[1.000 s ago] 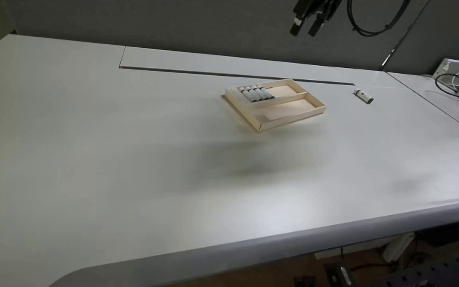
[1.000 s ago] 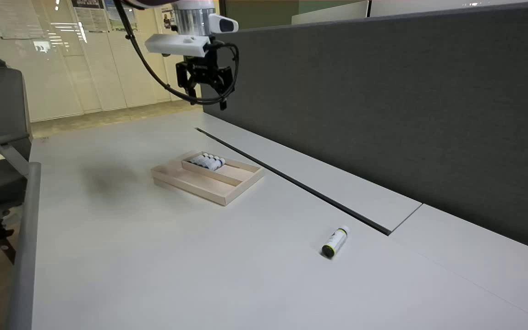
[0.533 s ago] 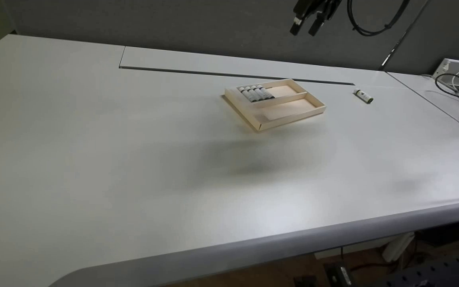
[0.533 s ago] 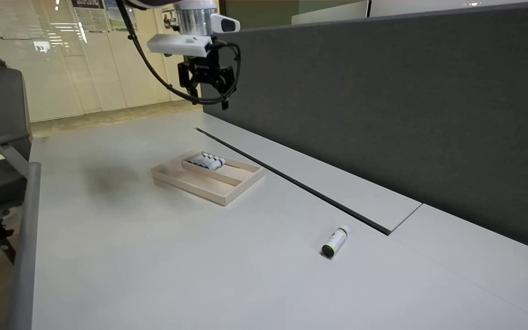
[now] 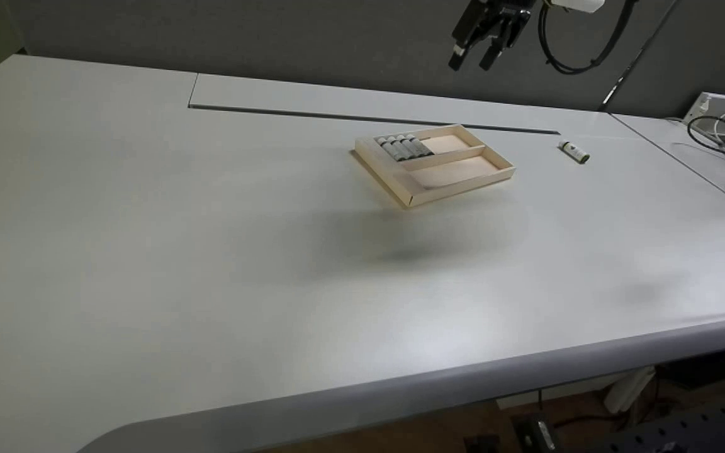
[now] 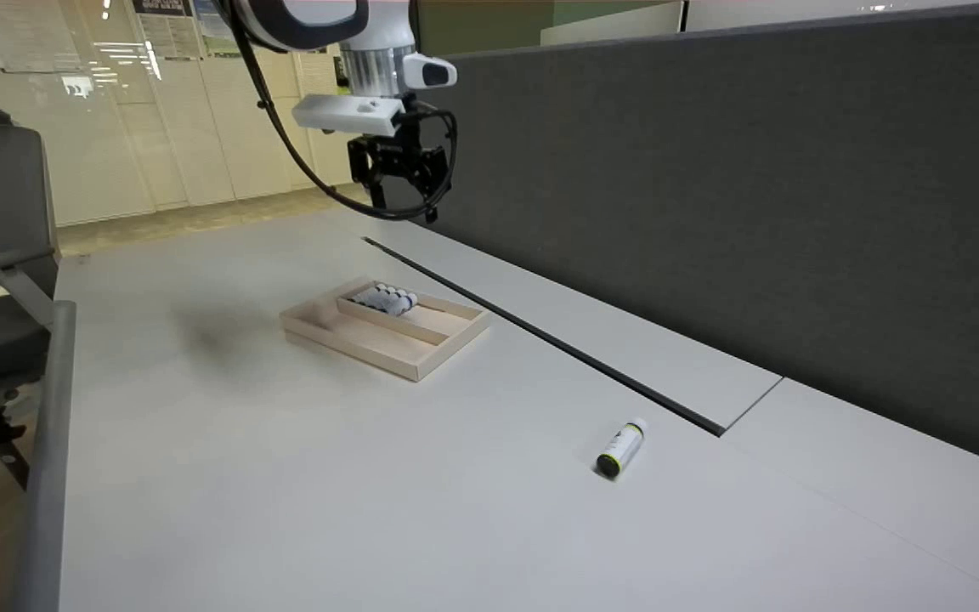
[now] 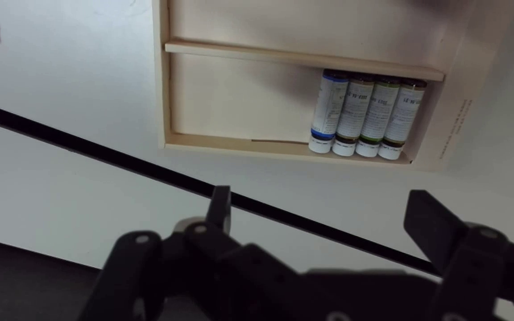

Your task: Remove one bottle from the tray and put it on the table

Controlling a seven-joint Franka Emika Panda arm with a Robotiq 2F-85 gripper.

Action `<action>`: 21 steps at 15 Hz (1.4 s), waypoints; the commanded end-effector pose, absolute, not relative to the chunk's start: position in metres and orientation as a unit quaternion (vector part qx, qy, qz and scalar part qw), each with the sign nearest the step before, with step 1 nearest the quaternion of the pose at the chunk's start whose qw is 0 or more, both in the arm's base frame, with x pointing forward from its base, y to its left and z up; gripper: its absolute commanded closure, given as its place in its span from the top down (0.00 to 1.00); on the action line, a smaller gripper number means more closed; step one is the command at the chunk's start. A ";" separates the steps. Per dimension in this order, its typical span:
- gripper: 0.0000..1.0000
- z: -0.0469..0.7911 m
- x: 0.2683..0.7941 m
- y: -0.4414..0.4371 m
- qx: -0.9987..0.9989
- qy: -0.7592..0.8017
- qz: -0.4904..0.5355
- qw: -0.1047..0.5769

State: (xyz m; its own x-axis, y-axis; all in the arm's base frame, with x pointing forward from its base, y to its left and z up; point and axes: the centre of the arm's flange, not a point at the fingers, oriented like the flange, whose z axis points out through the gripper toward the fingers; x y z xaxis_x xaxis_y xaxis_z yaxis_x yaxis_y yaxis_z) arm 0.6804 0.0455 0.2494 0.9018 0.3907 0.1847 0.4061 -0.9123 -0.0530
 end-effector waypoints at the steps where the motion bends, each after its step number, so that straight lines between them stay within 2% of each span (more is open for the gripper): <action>1: 1.00 0.225 0.711 0.051 -0.981 -0.180 -0.055 0.037; 5: 1.00 0.191 0.724 0.058 -0.985 -0.170 -0.005 0.023; 14: 1.00 0.149 0.745 0.070 -0.983 -0.180 -0.014 0.025; 21: 1.00 0.126 0.742 0.082 -0.982 -0.187 0.018 0.029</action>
State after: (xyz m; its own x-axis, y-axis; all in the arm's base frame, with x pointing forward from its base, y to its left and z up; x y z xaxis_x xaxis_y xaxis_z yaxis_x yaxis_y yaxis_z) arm 0.7292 0.0764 0.1278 0.9234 0.3838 0.0048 0.3831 -0.9209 -0.0723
